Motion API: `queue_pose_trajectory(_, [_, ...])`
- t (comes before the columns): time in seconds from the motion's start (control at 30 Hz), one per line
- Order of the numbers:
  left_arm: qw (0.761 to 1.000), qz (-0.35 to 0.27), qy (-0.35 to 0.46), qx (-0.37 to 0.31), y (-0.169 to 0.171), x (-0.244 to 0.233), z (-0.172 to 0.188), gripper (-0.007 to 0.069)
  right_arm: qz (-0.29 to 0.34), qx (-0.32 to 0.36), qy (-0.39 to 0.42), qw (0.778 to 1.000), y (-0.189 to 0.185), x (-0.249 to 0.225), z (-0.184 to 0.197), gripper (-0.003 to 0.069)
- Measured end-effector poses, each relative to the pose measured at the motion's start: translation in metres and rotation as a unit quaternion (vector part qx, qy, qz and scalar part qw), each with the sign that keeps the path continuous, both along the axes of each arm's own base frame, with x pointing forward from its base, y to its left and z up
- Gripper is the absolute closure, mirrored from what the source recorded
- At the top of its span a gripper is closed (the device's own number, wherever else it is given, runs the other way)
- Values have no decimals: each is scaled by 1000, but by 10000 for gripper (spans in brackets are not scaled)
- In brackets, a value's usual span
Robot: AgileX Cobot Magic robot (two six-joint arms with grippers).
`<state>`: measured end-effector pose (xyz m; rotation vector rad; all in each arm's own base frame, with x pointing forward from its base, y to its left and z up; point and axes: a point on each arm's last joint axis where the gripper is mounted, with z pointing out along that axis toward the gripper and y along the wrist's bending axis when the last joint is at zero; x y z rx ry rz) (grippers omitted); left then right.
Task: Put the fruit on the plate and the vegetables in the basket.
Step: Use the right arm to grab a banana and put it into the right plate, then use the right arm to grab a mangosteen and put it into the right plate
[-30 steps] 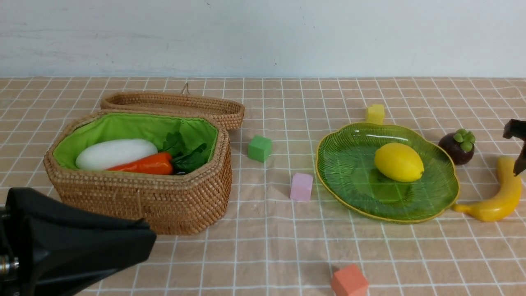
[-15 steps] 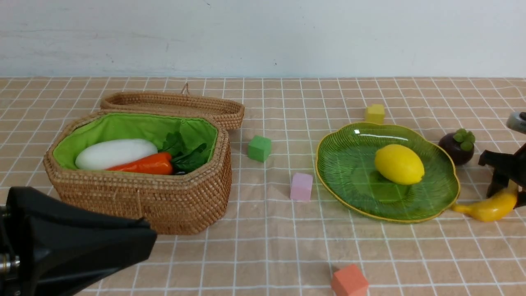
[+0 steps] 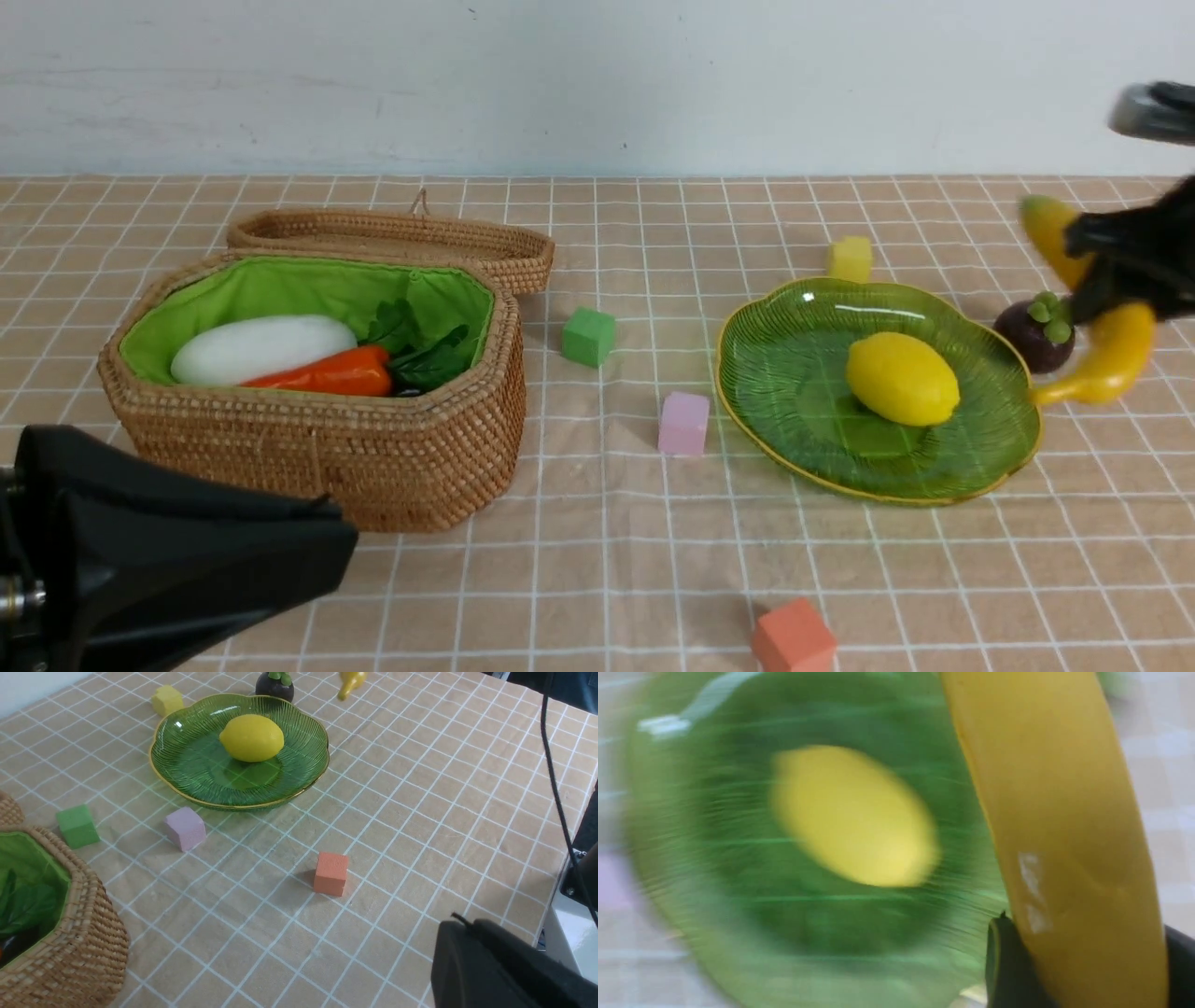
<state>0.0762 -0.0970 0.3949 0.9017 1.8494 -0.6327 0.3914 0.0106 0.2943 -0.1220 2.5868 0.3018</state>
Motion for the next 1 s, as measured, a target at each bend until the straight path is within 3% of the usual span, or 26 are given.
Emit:
queue_pose_trajectory(0.17, [1000, 0, 0, 1, 0, 0, 0, 627, 94, 5, -51, 994, 63, 19, -24, 333])
queue_pose_trajectory(0.4, [1000, 0, 0, 1, 0, 0, 0, 625, 103, -14, -67, 992, 87, 41, -68, 333])
queue_pose_trajectory(0.6, [1000, 0, 1, 1, 0, 0, 0, 623, 88, -9, -57, 994, 86, 42, -65, 149])
queue_pose_trajectory(0.67, [1000, 0, 1, 1, 0, 0, 0, 621, 90, -14, -44, 995, 84, 36, -51, 46])
queue_pose_trajectory(0.77, [1000, 0, 0, 0, 0, 0, 0, 620, 61, -13, -30, 998, 76, 31, -30, 9])
queue_pose_trajectory(0.8, [1000, 1, -3, -4, 0, 0, 1, 620, 21, -10, -23, 999, 63, 30, -17, 6])
queue_pose_trajectory(0.93, [999, 9, -32, -40, -2, 4, 9, 617, -100, -19, -25, 995, 9, 39, 6, 72])
queue_pose_trajectory(1.0, [998, 12, -40, -51, -2, 4, 11, 617, -124, -20, -25, 992, -5, 43, 6, 101])
